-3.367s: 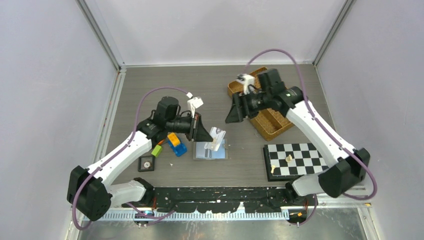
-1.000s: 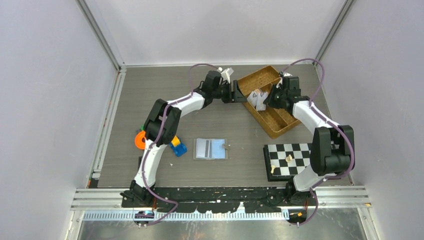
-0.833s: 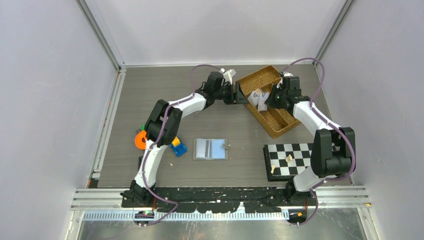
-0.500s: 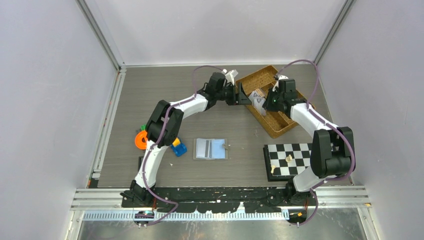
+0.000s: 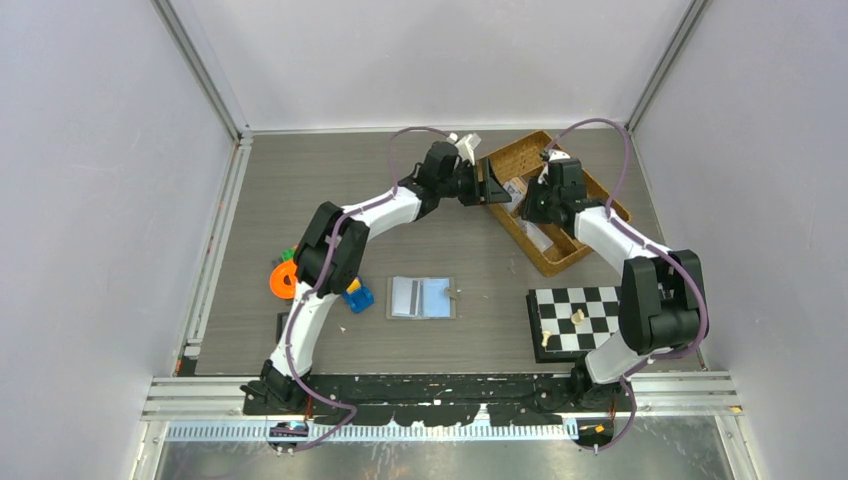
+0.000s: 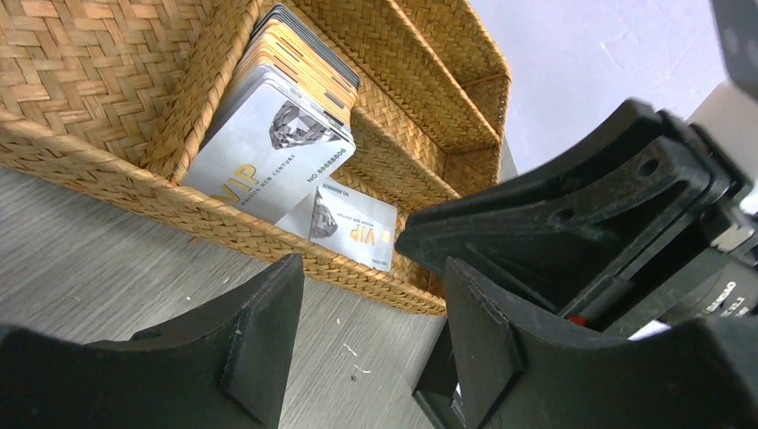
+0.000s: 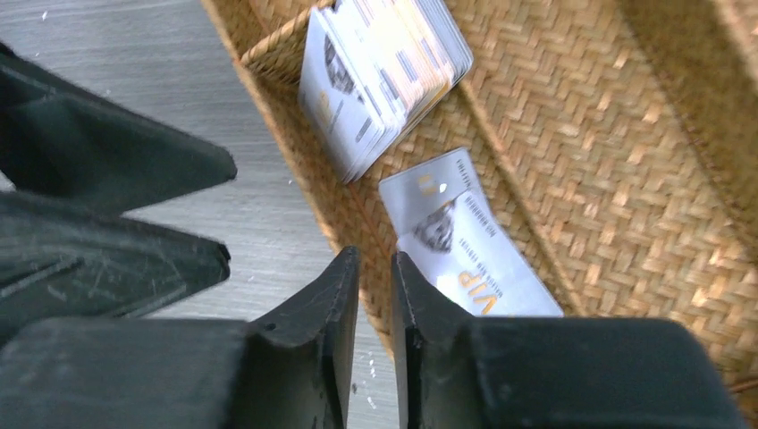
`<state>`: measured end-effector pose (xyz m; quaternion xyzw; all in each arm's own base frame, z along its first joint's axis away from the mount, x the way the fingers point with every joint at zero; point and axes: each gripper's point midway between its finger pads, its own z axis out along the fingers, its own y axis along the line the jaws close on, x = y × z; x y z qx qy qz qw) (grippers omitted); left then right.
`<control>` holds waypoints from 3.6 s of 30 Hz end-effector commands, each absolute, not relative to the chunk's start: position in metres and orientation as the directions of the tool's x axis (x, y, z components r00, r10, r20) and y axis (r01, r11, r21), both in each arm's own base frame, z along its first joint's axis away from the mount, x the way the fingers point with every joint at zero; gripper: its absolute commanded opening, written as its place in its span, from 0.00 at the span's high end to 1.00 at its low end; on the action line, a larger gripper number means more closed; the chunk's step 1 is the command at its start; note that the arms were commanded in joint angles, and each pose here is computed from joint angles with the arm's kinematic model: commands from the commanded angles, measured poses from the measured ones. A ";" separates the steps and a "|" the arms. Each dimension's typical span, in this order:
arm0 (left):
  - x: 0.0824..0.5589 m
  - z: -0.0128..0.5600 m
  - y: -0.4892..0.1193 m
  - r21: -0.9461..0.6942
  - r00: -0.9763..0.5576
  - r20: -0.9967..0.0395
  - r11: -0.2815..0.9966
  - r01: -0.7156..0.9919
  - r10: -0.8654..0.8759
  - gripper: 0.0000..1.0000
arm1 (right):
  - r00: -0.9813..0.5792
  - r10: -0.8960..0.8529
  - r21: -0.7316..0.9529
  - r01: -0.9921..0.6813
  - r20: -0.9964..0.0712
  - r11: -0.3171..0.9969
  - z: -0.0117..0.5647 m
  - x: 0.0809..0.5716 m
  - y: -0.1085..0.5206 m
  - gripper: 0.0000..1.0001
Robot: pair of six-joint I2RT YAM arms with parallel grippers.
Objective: Put the credit cards into the card holder
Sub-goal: Pick up the credit card from the storage box.
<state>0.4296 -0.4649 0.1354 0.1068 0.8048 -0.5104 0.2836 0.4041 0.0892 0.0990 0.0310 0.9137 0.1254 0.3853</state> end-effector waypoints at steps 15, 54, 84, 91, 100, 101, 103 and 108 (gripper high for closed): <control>0.408 0.168 -0.398 -0.656 -0.755 -0.642 0.606 0.450 -0.134 0.37 | -0.702 -0.158 0.023 -0.242 -0.694 0.970 0.120 0.471 0.083 0.25; 0.380 0.177 -0.326 -0.689 -0.778 -0.596 0.624 0.369 -0.198 0.36 | -0.753 -0.253 -0.053 -0.279 -0.607 0.959 0.141 0.500 0.051 0.29; 0.353 0.198 -0.306 -0.654 -0.767 -0.625 0.633 0.413 -0.147 0.36 | -0.707 -0.285 0.034 -0.400 -0.648 0.916 0.203 0.470 0.106 1.00; 0.311 0.241 -0.285 -0.616 -0.734 -0.673 0.616 0.491 -0.087 0.35 | -0.690 -0.282 0.158 -0.500 -0.666 0.851 0.253 0.410 0.156 1.00; 0.229 0.263 -0.260 -0.535 -0.684 -0.706 0.494 0.685 0.184 0.30 | -0.671 -0.189 0.558 -0.715 -0.717 0.421 0.315 0.281 0.262 1.00; 0.223 0.266 -0.259 -0.533 -0.672 -0.716 0.473 0.702 0.191 0.30 | -0.663 -0.195 0.575 -0.734 -0.723 0.362 0.320 0.267 0.270 0.99; 0.213 0.269 -0.259 -0.539 -0.661 -0.725 0.440 0.719 0.192 0.29 | -0.643 -0.213 0.595 -0.764 -0.736 0.248 0.333 0.242 0.280 0.99; 0.189 0.282 -0.265 -0.588 -0.650 -0.741 0.304 0.750 0.169 0.28 | -0.642 -0.260 0.613 -0.766 -0.721 0.194 0.343 0.219 0.284 1.00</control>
